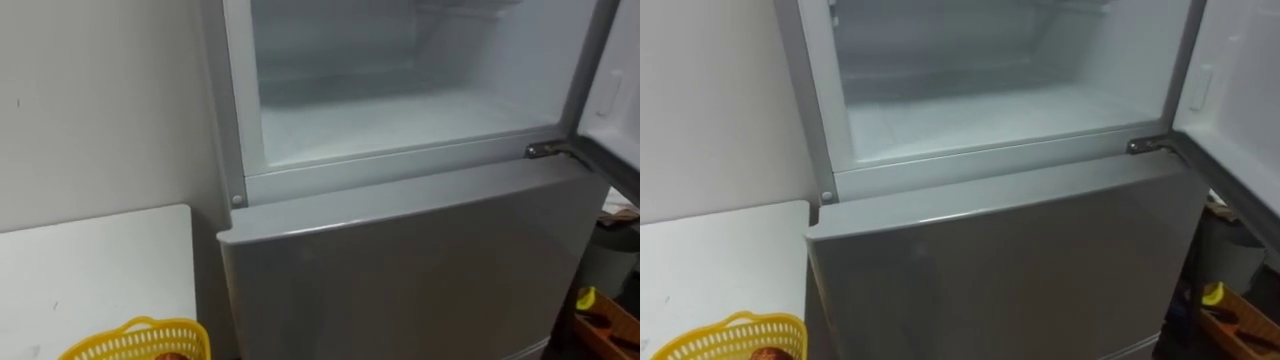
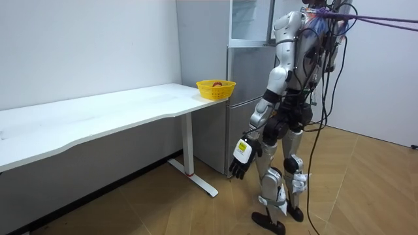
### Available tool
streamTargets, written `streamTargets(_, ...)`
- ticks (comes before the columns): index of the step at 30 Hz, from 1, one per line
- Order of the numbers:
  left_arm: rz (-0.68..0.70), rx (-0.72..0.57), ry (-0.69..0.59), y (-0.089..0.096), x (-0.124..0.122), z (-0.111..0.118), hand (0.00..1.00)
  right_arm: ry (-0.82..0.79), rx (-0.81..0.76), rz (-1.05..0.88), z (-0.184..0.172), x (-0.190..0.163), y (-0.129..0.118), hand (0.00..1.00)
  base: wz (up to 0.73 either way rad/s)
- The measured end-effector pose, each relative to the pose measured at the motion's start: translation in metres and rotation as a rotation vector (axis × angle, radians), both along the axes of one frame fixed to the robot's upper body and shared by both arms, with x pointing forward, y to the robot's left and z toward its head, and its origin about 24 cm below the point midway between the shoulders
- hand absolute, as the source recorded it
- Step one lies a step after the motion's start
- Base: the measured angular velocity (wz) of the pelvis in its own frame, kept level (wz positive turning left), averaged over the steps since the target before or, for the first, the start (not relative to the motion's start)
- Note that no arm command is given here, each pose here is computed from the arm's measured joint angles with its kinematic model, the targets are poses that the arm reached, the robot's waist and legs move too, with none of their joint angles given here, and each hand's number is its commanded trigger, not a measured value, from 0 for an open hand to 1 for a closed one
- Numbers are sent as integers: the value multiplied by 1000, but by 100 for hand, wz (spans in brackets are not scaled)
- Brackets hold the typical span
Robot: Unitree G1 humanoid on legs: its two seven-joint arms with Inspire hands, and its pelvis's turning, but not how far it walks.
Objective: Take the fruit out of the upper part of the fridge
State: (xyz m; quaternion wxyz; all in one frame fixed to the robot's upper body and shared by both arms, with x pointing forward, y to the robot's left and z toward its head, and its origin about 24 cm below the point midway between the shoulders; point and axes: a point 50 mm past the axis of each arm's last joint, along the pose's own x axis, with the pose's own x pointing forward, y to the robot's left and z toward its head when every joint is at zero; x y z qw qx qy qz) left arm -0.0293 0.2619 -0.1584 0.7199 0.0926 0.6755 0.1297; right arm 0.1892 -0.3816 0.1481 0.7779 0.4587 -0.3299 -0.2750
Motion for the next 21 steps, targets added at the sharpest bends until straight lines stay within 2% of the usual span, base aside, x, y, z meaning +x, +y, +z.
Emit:
streamTargets(3, -12, -8, 6, -2, -1, -1, 0, -14, -56, 81, 2, 9, 11, 0, 0)
streamTargets(10, -13, -22, 21, -5, -6, -2, 0, -42, -163, 125, 6, 10, 15, 0, 3)
streamTargets(15, -16, -27, 26, -6, -7, -3, 0, 22, -298, 167, 6, 17, 25, 0, 0)
streamTargets(21, -13, -45, 42, -5, -11, -2, 0, 56, -387, 288, 1, 30, 42, 0, -2)
